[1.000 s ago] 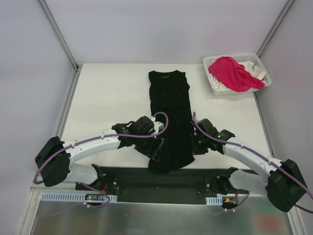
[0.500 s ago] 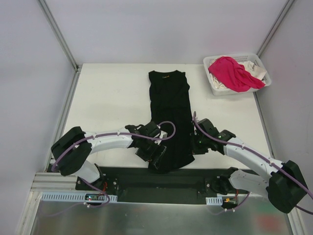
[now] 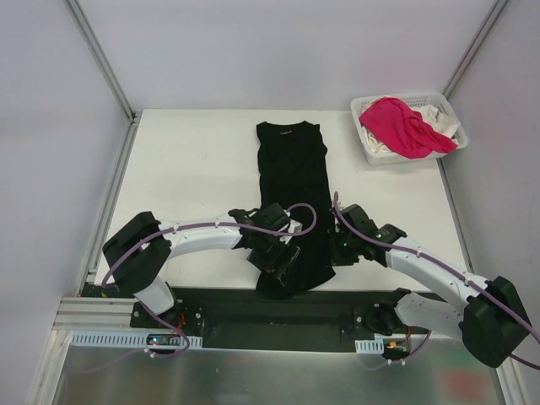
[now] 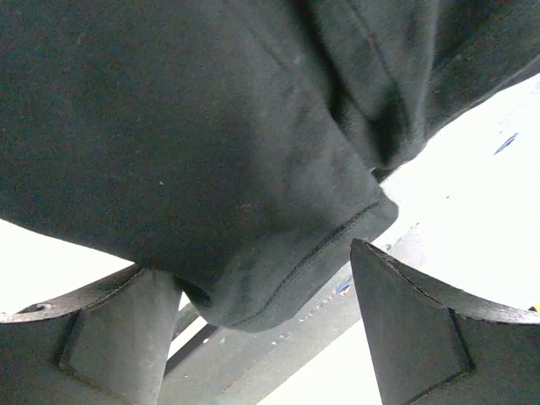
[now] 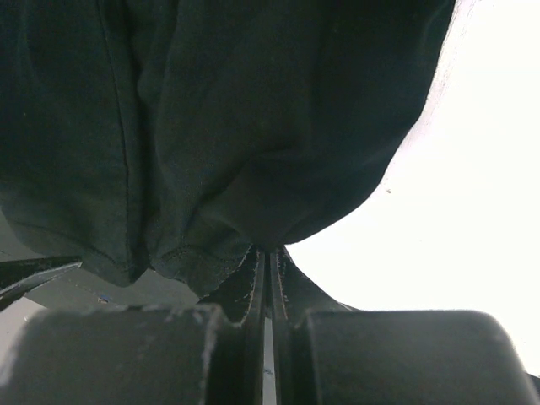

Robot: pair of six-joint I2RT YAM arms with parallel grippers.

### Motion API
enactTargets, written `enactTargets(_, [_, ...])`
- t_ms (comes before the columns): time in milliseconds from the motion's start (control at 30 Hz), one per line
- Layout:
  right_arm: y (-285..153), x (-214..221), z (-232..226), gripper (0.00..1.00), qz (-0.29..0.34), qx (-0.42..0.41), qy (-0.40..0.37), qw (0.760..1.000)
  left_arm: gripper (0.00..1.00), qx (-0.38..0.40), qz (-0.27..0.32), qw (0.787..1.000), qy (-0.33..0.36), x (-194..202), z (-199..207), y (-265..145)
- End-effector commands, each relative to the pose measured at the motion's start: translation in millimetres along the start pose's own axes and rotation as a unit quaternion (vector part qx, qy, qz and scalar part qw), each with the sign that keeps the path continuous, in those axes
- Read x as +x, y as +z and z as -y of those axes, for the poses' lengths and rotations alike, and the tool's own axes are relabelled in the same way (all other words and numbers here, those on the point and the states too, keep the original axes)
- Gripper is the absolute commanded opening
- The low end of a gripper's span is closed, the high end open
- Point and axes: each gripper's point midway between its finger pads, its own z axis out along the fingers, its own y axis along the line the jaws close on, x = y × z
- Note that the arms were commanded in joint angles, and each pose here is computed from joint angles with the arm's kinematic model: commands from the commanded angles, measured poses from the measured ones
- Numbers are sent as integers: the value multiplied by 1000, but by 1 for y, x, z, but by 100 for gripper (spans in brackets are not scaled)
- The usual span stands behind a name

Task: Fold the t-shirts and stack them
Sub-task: Grab the bottom of the folded rectangular tshirt with both arms

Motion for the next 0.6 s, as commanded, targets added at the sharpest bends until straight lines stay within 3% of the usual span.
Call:
enactTargets(0, [2, -5, -2, 1, 12, -3, 1, 1000, 77, 15, -5, 1000, 23, -6, 15, -1])
enactTargets(400, [2, -6, -2, 1, 12, -2, 2, 1000, 75, 13, -15, 1000, 20, 7, 13, 0])
enactTargets(567, [2, -6, -2, 1, 11, 1, -1, 1000, 69, 16, -15, 1000, 23, 8, 14, -1])
